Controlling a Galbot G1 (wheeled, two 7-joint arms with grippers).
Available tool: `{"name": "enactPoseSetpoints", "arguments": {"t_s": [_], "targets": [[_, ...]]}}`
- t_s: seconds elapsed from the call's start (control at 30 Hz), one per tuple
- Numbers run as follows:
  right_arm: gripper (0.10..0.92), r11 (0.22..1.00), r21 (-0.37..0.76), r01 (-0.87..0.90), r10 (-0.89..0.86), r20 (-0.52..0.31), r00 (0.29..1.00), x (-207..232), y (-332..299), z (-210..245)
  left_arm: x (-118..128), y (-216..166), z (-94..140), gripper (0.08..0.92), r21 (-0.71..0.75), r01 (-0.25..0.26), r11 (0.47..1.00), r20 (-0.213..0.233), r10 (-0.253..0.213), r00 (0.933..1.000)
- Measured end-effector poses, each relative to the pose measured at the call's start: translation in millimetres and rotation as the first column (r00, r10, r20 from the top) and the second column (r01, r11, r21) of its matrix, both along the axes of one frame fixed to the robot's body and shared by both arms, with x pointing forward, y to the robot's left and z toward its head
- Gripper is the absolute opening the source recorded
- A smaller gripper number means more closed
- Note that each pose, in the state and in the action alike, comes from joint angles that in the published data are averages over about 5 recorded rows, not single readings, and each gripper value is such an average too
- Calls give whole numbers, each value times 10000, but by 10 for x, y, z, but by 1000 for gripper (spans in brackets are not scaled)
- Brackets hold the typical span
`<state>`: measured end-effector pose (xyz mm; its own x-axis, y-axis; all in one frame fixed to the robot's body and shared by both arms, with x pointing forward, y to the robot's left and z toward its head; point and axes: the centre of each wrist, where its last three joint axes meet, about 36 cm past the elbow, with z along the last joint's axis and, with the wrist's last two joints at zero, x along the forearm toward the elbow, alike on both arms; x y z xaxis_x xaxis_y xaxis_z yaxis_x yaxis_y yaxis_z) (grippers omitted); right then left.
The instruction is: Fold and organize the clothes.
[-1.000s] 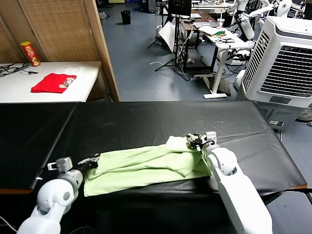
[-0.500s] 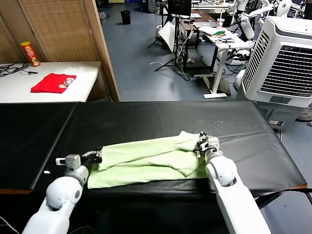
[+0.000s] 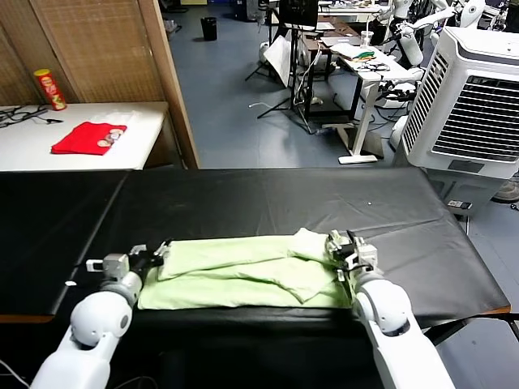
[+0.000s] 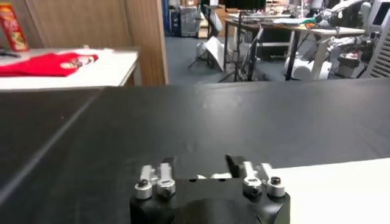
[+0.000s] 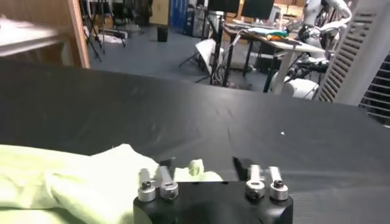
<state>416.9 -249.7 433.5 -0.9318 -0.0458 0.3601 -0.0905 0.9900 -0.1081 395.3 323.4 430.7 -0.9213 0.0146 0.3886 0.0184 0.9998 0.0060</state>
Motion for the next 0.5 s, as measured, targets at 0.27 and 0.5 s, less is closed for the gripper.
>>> {"name": "enactPoseSetpoints", "arguments": {"t_s": [0.27,0.5], "targets": [[798,9999,62,-82,80,285,9996,-196,-41,111,-363,-14,-175,798,-770,-423,9961,-465,388,9982],[798,9998,86,-187,184,371,9991,-219,-16,144,-560,-101,-335,772,-1092,-627,9920,-853,534,9949]]}}
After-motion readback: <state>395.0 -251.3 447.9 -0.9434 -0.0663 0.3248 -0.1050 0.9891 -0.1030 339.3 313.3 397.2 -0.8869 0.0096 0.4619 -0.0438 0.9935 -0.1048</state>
